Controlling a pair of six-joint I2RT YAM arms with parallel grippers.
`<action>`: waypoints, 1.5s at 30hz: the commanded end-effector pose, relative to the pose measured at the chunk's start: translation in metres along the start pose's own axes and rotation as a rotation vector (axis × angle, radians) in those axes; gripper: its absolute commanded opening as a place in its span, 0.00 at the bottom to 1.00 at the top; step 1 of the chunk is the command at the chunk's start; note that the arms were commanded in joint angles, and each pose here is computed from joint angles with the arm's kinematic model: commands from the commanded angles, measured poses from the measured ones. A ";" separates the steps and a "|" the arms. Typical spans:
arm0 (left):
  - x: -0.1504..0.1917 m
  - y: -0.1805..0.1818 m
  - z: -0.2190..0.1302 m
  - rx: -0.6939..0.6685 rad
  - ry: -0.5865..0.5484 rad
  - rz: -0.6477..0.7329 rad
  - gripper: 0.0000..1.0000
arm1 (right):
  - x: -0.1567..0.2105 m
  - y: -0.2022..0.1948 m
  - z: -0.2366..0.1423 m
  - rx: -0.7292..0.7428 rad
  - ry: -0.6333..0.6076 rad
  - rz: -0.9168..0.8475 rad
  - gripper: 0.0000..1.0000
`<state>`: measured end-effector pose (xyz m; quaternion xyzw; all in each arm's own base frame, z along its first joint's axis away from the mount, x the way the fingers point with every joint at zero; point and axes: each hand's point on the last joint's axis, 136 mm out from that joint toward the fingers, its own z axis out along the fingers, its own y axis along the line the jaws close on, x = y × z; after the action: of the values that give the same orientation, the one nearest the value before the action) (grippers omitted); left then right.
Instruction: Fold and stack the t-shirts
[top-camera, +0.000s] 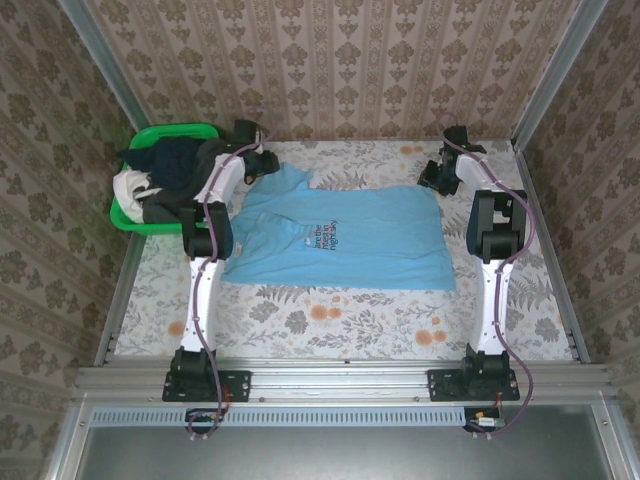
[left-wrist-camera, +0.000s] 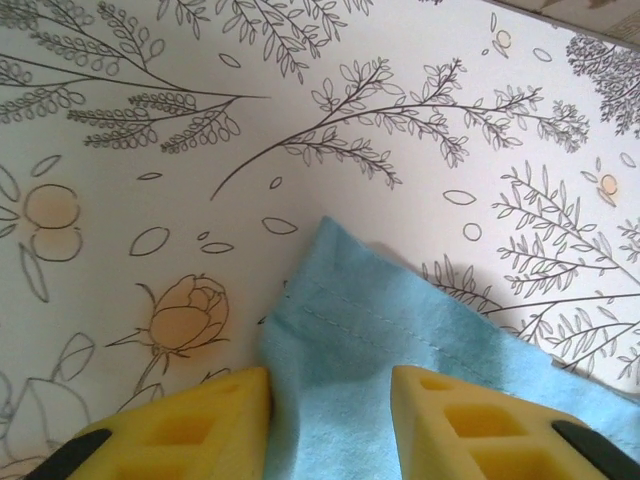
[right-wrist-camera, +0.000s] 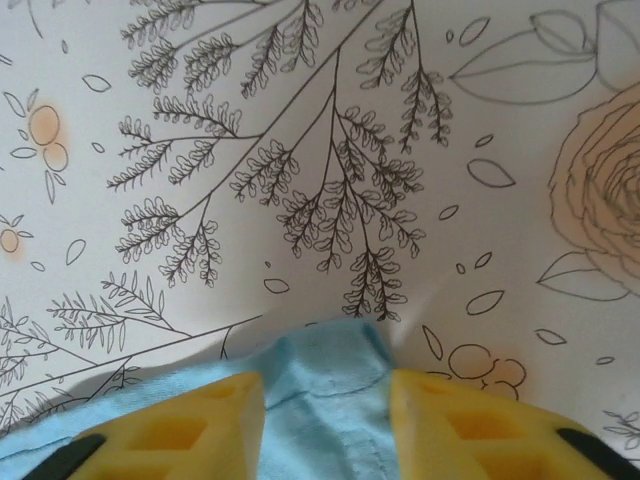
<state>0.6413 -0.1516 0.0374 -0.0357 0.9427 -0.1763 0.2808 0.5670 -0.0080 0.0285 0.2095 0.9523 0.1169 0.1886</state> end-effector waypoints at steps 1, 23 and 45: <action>0.021 0.001 0.015 0.042 0.071 -0.035 0.33 | 0.016 0.004 0.009 -0.018 0.068 0.004 0.29; -0.043 -0.030 -0.112 0.081 -0.128 0.107 0.00 | -0.011 -0.001 -0.057 0.010 -0.062 -0.044 0.00; 0.085 -0.010 -0.236 0.136 -0.268 0.089 0.00 | 0.078 -0.033 -0.116 -0.120 -0.138 0.025 0.00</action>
<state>0.4452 -0.1075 0.1642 0.0095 0.9002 -0.2249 0.3727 0.4453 -0.0183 0.0883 0.2123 0.9346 0.1501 0.2426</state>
